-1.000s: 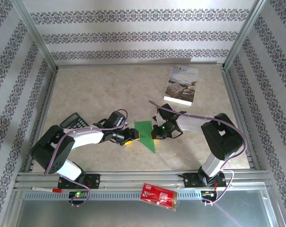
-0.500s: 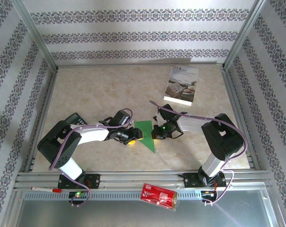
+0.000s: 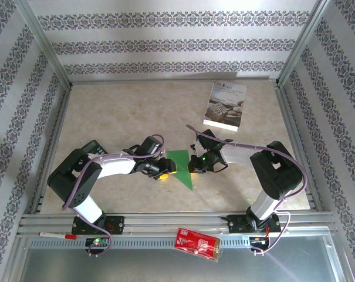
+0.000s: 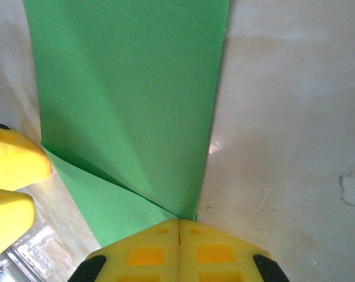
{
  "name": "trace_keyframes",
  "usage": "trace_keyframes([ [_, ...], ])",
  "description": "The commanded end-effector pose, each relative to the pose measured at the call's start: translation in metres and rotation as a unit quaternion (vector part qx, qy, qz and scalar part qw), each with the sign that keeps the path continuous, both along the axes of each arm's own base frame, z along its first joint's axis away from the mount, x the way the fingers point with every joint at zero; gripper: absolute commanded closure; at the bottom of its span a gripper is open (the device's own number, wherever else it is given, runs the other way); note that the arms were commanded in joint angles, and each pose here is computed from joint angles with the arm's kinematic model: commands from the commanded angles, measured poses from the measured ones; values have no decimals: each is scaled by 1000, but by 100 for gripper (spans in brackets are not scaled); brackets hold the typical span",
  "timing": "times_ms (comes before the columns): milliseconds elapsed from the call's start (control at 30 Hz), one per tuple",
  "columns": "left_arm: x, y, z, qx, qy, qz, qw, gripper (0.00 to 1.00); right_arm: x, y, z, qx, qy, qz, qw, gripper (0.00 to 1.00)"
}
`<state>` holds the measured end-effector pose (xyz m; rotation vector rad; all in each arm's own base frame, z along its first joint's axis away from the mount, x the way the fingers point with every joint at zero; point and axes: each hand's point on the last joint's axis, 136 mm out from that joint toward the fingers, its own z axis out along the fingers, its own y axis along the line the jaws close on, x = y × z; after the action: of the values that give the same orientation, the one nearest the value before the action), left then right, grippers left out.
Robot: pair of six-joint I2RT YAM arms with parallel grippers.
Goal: Fold a paper plane with a square sheet of paper (pick it up from the middle)
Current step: Fourth fold the wing at the center of the table.
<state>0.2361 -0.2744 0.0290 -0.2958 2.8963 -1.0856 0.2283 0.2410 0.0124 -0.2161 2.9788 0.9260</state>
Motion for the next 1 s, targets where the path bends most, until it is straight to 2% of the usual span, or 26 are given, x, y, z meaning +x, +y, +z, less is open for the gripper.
trace_keyframes([
  [0, 28, -10, 7, -14, -43, 13, 999, 54, -13, -23, -33, -66, 24, -10, 997, 100],
  [433, 35, -4, 4, 0, -40, 11, 999, 64, -14, -26, -35, -68, 28, -10, 997, 100],
  [967, 42, -10, 28, -49, -74, 5, 996, 64, -14, -28, -38, -71, 32, -11, 997, 100],
])
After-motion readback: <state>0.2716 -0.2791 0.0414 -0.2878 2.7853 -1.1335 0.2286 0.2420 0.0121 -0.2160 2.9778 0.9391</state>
